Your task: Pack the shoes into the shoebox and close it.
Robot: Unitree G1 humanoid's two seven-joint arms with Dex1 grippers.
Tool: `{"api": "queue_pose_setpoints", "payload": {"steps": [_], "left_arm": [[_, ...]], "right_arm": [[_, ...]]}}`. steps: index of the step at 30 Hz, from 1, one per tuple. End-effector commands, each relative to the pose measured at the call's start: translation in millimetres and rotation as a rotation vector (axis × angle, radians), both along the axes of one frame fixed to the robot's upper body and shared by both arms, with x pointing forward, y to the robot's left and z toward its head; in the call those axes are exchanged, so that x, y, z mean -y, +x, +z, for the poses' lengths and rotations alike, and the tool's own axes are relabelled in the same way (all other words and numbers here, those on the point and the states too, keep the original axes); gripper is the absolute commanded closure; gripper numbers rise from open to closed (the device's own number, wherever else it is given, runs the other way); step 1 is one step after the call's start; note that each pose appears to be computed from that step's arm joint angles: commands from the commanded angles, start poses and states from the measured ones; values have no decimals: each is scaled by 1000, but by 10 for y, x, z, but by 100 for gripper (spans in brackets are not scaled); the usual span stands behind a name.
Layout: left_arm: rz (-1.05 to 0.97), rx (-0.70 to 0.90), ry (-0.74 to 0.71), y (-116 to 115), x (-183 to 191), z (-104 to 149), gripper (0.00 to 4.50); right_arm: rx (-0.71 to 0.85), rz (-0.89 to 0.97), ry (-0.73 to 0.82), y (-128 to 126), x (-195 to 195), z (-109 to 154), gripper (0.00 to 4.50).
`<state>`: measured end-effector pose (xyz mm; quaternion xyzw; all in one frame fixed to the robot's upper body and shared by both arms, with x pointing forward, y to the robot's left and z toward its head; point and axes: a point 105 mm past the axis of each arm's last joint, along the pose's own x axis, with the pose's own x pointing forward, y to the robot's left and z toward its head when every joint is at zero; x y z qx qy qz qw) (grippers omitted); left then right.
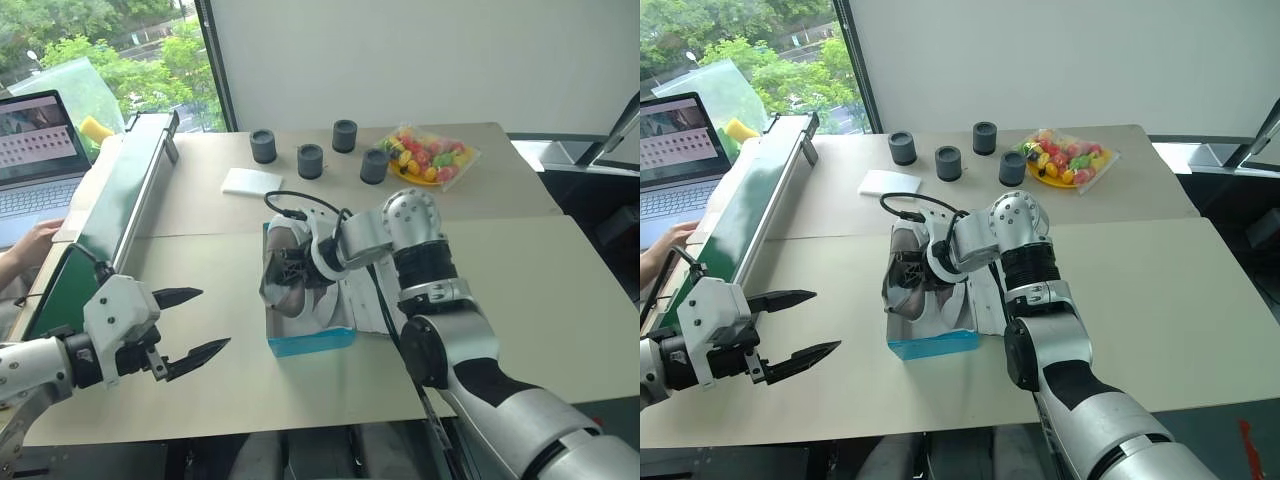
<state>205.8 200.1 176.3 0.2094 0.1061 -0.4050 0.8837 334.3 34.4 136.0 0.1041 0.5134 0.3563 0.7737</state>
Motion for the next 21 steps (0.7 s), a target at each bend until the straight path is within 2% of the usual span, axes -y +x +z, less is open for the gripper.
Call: {"api": "queue_pose_setpoints", "payload": {"steps": [1, 9, 11, 12, 19, 20, 21], "left_arm": [[-23, 34, 14, 11, 47, 68, 1], [-31, 38, 20, 17, 77, 63, 1], [-30, 39, 18, 18, 78, 64, 0], [-29, 39, 18, 18, 77, 64, 0], [-25, 39, 21, 26, 64, 55, 0], [-25, 39, 20, 32, 62, 54, 0], [-25, 40, 20, 38, 62, 54, 0]], "right_arm": [[-16, 10, -27, -47, -47, -92, 387], [-46, 40, -50, -96, -138, -178, 387], [-39, 36, -53, -75, -144, -179, 304], [-37, 35, -53, -69, -146, -179, 294], [42, 17, -26, 56, -184, -45, 41], [62, 13, -16, 85, -188, 12, 10], [78, 11, -6, 108, -189, 69, 4]]}}
